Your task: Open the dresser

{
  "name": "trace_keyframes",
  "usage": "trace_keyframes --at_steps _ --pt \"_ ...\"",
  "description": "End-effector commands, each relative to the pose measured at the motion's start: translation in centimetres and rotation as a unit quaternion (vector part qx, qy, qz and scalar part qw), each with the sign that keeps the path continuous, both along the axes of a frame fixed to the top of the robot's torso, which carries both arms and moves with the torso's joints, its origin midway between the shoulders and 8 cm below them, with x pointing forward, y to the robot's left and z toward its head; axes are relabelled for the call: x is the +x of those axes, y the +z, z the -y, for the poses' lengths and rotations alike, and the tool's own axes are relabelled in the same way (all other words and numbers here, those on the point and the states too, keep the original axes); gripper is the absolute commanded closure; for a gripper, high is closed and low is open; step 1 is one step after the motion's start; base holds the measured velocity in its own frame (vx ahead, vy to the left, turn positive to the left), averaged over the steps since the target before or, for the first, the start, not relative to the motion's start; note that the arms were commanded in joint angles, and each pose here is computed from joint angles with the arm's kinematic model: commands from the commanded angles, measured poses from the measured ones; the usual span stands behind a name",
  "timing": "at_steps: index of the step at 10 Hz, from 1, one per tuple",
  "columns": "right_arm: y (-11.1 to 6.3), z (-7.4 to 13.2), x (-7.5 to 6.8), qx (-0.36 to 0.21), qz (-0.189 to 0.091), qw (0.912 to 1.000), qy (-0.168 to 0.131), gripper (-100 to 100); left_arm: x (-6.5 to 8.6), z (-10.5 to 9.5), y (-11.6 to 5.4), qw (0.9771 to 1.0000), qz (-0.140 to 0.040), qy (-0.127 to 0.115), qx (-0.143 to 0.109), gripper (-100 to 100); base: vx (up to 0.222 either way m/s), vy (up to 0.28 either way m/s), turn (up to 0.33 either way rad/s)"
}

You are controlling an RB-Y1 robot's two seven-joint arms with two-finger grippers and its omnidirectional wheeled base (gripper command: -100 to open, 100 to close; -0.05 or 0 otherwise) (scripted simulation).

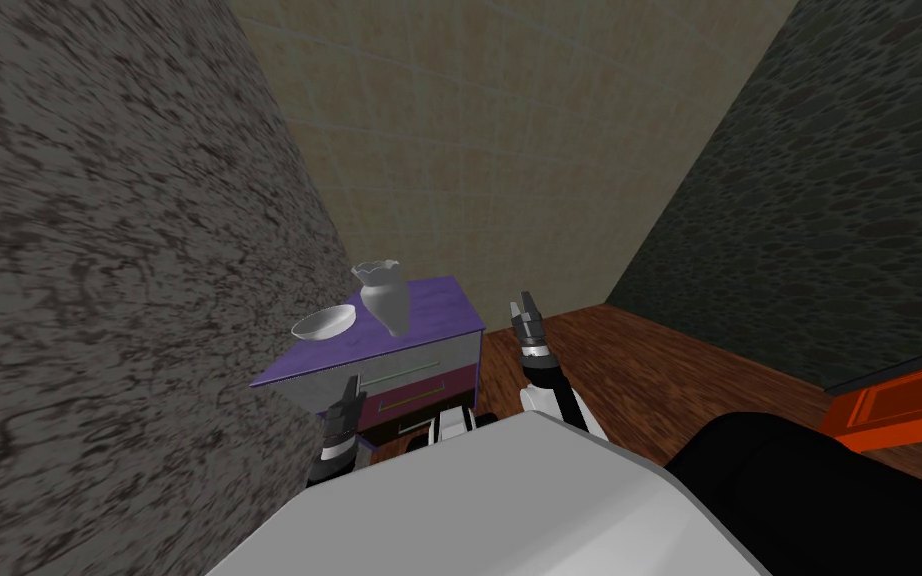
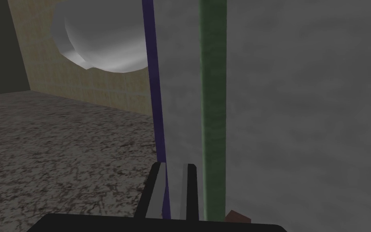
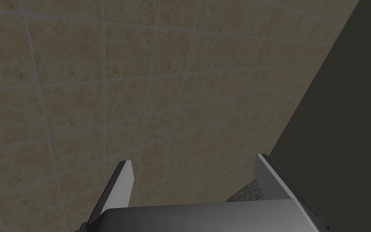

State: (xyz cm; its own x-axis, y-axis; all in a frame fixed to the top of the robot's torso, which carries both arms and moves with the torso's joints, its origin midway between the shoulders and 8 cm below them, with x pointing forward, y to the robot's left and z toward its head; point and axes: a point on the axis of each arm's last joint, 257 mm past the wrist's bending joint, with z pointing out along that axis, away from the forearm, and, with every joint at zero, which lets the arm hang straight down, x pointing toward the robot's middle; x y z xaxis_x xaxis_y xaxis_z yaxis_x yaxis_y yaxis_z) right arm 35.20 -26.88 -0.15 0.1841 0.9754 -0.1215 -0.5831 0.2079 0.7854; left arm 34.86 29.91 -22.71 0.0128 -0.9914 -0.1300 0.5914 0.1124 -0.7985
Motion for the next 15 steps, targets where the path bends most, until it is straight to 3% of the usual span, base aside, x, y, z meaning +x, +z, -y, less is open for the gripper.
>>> trace_keyframes --at_steps 1,8,15 --pt "0.0 0.0 0.0 0.000 0.000 1.0000 0.000 0 -0.4 0.4 -1.9 0.9998 -0.021 0.001 -0.007 -100 0.008 -0.012 0.026" --pt "0.0 0.0 0.0 0.000 0.000 1.0000 0.000 0 -1.3 0.9 -3.9 0.9993 -0.027 0.009 -0.025 -100 0.008 -0.013 0.018" --pt "0.0 0.0 0.0 0.000 0.000 1.0000 0.000 0 -1.3 0.8 -4.0 0.9992 -0.028 0.009 -0.026 -100 0.002 -0.005 0.001"
